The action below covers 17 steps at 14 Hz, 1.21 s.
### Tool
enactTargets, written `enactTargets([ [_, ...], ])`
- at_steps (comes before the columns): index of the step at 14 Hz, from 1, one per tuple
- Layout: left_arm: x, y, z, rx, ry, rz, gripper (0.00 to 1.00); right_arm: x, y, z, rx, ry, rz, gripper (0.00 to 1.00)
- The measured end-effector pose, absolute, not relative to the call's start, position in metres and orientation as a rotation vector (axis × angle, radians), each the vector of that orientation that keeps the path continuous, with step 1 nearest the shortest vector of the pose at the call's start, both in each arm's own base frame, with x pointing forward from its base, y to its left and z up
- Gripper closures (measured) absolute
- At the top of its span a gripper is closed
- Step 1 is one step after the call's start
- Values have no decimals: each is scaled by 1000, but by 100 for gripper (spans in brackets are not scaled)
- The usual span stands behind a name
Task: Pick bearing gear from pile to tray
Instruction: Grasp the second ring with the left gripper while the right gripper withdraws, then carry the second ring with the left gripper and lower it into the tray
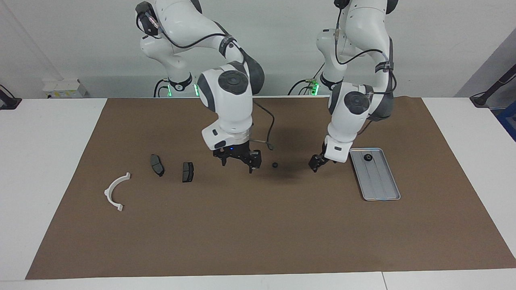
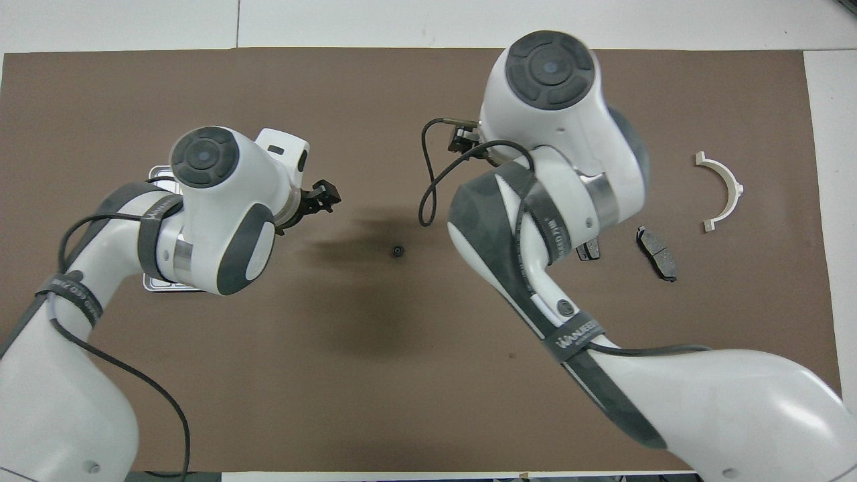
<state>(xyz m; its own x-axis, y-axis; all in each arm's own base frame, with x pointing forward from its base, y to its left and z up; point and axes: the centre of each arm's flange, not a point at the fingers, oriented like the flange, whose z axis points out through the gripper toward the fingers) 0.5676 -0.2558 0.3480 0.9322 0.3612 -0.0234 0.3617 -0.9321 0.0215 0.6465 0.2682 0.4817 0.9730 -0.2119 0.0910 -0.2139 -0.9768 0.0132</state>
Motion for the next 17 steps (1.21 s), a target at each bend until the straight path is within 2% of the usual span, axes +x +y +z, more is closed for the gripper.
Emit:
enactTargets([
  [1, 563, -280, 338, 3066, 580, -42, 0, 651, 239, 496, 3100, -216, 135, 0],
  [2, 558, -303, 331, 3067, 575, -46, 7, 656, 209, 508, 3099, -109, 130, 0],
  [3, 554, -324, 328, 3061, 572, -40, 19, 660, 179, 518, 3094, -7, 128, 0],
  [5, 555, -346, 336, 3036, 581, -16, 22, 664, 126, 533, 3084, 142, 118, 0],
  [6, 556, -350, 337, 3032, 581, -11, 30, 664, 105, 539, 3081, 190, 112, 0],
  [7, 555, -352, 337, 3032, 587, -14, 30, 663, 87, 546, 3076, 226, 102, 0],
  [10, 548, -358, 324, 3047, 592, -40, 39, 651, 48, 569, 3069, 251, 76, 0],
  [17, 526, -379, 308, 3057, 607, -60, 40, 634, 18, 599, 3064, 241, 75, 0],
])
